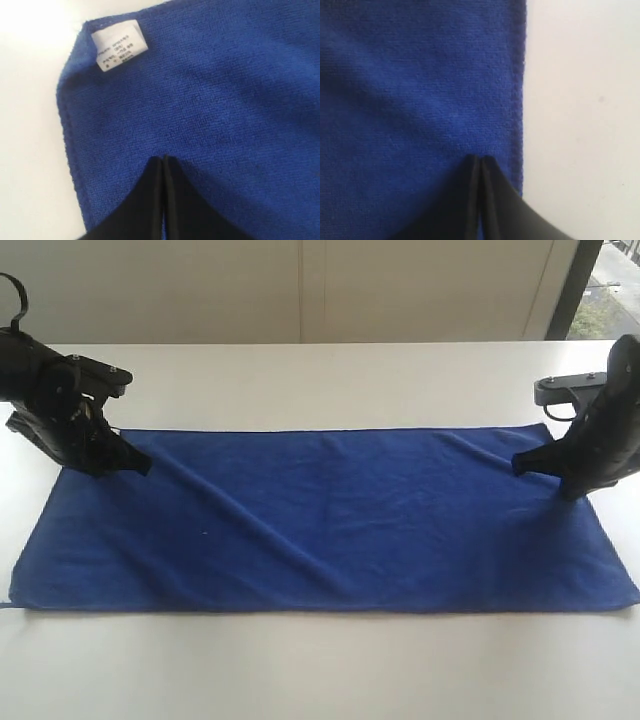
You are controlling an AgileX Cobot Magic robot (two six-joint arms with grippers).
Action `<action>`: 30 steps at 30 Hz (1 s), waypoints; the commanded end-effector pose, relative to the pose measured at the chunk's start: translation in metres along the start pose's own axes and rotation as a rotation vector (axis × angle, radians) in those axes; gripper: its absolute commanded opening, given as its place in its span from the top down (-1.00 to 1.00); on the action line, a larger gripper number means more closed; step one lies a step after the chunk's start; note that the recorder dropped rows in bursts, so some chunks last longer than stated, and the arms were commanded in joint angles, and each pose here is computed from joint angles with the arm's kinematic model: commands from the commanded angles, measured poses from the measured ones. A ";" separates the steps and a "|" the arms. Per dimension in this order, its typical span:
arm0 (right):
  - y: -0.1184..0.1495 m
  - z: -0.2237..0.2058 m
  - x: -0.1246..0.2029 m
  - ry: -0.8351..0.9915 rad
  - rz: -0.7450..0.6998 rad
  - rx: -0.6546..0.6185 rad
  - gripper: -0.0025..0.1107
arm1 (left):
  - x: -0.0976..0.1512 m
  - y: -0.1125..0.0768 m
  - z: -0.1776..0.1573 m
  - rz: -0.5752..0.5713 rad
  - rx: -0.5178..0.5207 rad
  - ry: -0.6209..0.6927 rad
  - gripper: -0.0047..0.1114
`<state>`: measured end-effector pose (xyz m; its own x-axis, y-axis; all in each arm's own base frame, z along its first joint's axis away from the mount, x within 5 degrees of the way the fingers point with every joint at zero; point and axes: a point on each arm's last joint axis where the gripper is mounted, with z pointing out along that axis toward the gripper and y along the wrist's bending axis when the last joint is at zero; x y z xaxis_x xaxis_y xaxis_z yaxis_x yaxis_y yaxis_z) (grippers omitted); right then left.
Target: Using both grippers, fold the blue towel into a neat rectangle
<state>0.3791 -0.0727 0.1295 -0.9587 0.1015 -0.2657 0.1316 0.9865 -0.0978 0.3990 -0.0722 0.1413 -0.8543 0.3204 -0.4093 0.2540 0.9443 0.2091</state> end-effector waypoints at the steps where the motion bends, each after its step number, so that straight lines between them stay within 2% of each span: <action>1: -0.004 0.002 0.003 0.033 -0.019 0.039 0.96 | 0.006 -0.003 0.007 -0.010 0.002 0.046 0.92; 7: -0.004 -0.003 -0.005 -0.052 -0.019 0.033 0.96 | 0.003 -0.003 0.002 -0.008 0.004 0.024 0.92; 15: -0.003 -0.037 -0.019 -0.223 0.041 -0.008 0.96 | -0.011 0.006 -0.039 -0.026 -0.009 -0.080 0.92; 20: 0.000 -0.035 -0.018 -0.206 0.063 -0.043 0.96 | -0.006 0.008 -0.044 -0.039 -0.018 -0.021 0.92; 24: 0.008 -0.026 -0.010 -0.105 0.043 -0.118 0.96 | 0.004 0.002 -0.041 -0.080 0.032 0.047 0.92; 30: 0.011 -0.025 -0.006 -0.083 0.005 -0.145 0.96 | 0.019 -0.007 -0.045 0.031 0.141 0.207 0.92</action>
<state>0.3819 -0.0600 0.1541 -0.9280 0.1230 -0.3517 0.1159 0.9924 0.0413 0.3712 -0.0732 0.1719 -0.9046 0.3063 -0.2965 0.2817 0.9515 0.1233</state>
